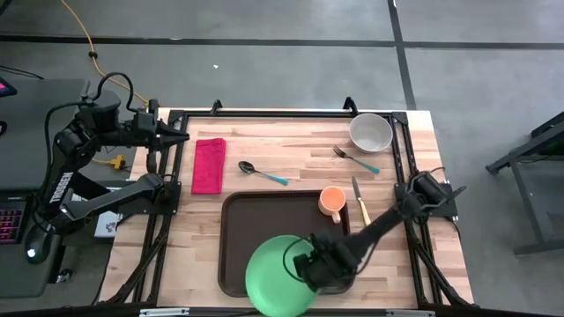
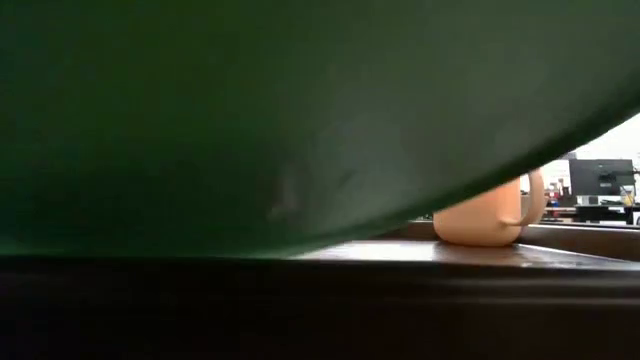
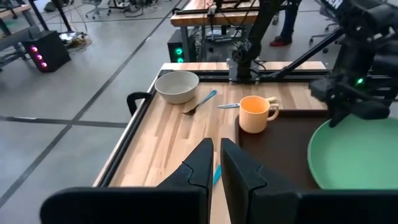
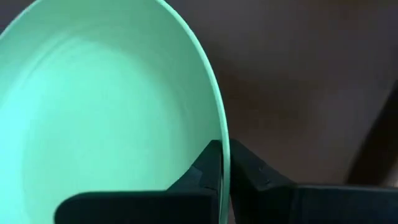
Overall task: Set up tray
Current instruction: Put the green plate to the bottom of the orange mug on the brown serving tray
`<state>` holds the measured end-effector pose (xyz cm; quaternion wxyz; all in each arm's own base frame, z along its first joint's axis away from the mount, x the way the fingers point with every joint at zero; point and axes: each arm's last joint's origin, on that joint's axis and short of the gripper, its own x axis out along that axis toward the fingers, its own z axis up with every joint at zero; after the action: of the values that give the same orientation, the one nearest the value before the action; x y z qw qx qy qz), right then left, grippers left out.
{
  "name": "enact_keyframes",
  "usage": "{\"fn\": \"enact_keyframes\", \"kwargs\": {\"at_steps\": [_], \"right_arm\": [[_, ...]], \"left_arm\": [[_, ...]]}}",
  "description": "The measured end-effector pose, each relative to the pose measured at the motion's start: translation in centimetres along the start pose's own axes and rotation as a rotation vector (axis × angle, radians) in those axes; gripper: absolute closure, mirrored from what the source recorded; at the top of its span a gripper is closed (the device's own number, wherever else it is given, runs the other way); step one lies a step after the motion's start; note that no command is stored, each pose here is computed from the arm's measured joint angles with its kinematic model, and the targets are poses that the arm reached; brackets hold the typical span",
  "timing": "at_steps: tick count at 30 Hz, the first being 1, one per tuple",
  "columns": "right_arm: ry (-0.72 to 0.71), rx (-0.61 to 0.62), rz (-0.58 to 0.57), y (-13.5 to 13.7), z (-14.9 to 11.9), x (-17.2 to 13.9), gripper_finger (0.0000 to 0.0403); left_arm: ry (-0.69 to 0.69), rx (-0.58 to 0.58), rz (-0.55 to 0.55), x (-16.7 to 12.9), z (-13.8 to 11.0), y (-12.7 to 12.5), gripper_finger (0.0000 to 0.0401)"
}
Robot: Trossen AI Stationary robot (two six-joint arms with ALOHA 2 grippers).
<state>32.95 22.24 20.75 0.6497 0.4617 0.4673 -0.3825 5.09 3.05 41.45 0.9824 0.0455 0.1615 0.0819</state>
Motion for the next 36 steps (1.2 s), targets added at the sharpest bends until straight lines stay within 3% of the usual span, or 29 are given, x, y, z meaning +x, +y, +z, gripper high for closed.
{"fn": "enact_keyframes", "kwargs": {"at_steps": [7,15,24,36], "right_arm": [[-0.007,0.076,-0.037,0.1,3.0,1.6,0.0403],[0.019,0.145,-0.174,-0.6,5.3,1.8,0.0402],[0.092,0.204,-0.296,-1.6,4.7,1.5,0.0402],[0.134,0.183,-0.460,-3.2,3.1,0.7,0.0402]], "left_arm": [[-0.008,0.044,-0.029,0.0,0.0,-0.1,0.0339],[-0.011,0.086,-0.028,0.0,0.0,-0.1,0.0339],[-0.010,0.123,-0.022,0.0,0.0,-0.1,0.0339],[-0.009,0.155,-0.020,0.0,0.0,-0.1,0.0339]]}}
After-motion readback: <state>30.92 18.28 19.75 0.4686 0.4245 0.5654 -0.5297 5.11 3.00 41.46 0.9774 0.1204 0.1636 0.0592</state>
